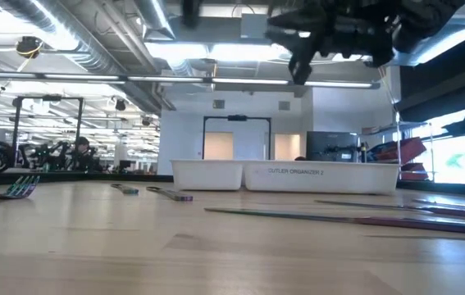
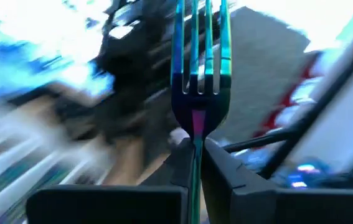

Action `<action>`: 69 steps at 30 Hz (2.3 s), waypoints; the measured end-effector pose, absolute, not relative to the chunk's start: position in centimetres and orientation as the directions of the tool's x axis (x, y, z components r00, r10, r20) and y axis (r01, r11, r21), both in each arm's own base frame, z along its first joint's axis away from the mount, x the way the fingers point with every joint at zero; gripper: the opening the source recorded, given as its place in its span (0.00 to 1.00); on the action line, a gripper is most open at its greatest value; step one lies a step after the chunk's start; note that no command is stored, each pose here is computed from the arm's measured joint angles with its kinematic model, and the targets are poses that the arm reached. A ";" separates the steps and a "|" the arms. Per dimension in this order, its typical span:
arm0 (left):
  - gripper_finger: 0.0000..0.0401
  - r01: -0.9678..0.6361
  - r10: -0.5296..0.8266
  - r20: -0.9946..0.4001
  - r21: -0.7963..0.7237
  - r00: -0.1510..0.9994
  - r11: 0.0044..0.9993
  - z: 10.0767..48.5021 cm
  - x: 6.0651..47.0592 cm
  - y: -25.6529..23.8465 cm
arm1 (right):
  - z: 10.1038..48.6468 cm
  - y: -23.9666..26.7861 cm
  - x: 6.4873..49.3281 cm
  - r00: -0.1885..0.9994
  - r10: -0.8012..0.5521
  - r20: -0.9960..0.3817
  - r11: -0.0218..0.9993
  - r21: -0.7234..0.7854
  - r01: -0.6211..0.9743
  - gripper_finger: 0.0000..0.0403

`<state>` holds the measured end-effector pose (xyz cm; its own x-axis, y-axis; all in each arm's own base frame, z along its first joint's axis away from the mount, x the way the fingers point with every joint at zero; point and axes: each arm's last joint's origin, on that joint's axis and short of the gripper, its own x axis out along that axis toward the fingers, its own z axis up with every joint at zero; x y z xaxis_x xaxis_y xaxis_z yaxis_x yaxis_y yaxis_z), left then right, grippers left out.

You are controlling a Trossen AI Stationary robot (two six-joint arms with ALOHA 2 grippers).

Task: Sort silverware
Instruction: Put the blue fork into the tray organizer

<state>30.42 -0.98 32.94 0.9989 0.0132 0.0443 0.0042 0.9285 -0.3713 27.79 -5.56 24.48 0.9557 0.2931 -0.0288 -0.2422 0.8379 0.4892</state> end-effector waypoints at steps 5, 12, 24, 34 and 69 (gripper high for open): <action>0.01 0.187 -0.141 0.154 -0.346 0.978 0.919 31.9 32.6 0.1 | 25.4 -5.2 27.8 0.919 0.390 0.065 0.803 0.465 -0.373 0.52; 0.01 0.309 -0.234 0.254 -0.318 0.939 0.896 30.1 34.5 1.8 | 25.9 -5.3 27.8 0.914 0.390 0.112 0.782 0.483 -0.393 0.71; 0.01 0.341 -0.251 0.285 -0.331 0.925 0.880 28.9 35.4 3.3 | 25.7 -5.2 27.8 0.908 0.407 0.094 0.771 0.498 -0.397 0.57; 0.01 0.407 -0.308 0.314 -0.329 0.898 0.852 29.2 35.2 3.2 | 25.5 -6.7 27.3 0.897 0.437 0.071 0.758 0.507 -0.410 0.71; 0.01 0.347 -0.291 0.205 -0.349 0.935 0.871 28.1 35.4 4.3 | 25.1 -4.2 28.4 0.874 0.476 0.096 0.749 0.477 -0.460 0.34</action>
<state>35.36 4.30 28.14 0.9347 -0.2907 0.2045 0.3470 0.8706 -0.3488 28.38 -4.24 25.14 0.8743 0.4758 0.0961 -0.4600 0.7490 0.4768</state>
